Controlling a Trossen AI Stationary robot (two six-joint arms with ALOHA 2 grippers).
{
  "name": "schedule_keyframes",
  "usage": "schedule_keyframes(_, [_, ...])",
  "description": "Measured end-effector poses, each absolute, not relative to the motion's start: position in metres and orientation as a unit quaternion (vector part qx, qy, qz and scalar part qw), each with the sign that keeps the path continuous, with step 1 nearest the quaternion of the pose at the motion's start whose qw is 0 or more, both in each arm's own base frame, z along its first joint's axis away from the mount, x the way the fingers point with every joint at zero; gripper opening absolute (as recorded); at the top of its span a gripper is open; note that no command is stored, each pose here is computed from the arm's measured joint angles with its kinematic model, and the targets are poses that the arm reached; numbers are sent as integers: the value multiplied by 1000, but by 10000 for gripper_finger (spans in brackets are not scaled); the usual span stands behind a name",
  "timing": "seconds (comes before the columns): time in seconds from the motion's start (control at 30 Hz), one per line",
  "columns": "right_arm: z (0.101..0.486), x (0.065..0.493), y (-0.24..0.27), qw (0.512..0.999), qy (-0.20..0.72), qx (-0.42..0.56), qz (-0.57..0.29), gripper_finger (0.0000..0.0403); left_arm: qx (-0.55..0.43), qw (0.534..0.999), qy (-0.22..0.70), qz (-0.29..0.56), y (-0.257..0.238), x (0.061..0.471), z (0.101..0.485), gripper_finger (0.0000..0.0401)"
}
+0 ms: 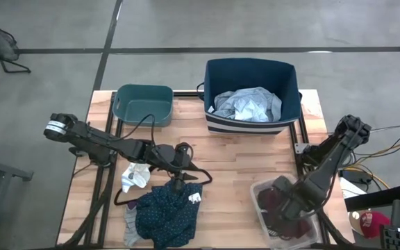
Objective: Pick & Place Cloths
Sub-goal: Put the red underwear into the transparent bin
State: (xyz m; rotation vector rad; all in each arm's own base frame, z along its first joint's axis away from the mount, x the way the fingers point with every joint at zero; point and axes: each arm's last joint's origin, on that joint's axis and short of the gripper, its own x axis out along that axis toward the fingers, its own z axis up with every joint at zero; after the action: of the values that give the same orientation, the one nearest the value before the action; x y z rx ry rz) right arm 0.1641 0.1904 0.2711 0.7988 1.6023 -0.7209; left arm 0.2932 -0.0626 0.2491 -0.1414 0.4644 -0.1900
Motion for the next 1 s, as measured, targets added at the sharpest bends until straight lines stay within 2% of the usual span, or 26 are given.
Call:
schedule_keyframes(0.3, [307, 172, 194, 631, 641, 350, -261, 162, -70, 967, 228, -93, -62, 293, 247, 167])
schedule_keyframes(0.5, [325, 189, 183, 751, 540, 293, -240, 139, -66, 967, 228, -93, -62, 293, 247, 167])
schedule_keyframes(0.67, [327, 210, 171, 796, 503, 263, -211, 109, -66, 967, 228, -93, -62, 293, 247, 167])
schedule_keyframes(0.83, [312, 242, 169, 818, 498, 239, -161, 68, -66, 967, 230, -93, -62, 291, 243, 167])
schedule_keyframes(1.0, [292, 257, 165, 797, 530, 227, -179, 17, -70, 966, 233, -91, -62, 289, 236, 167])
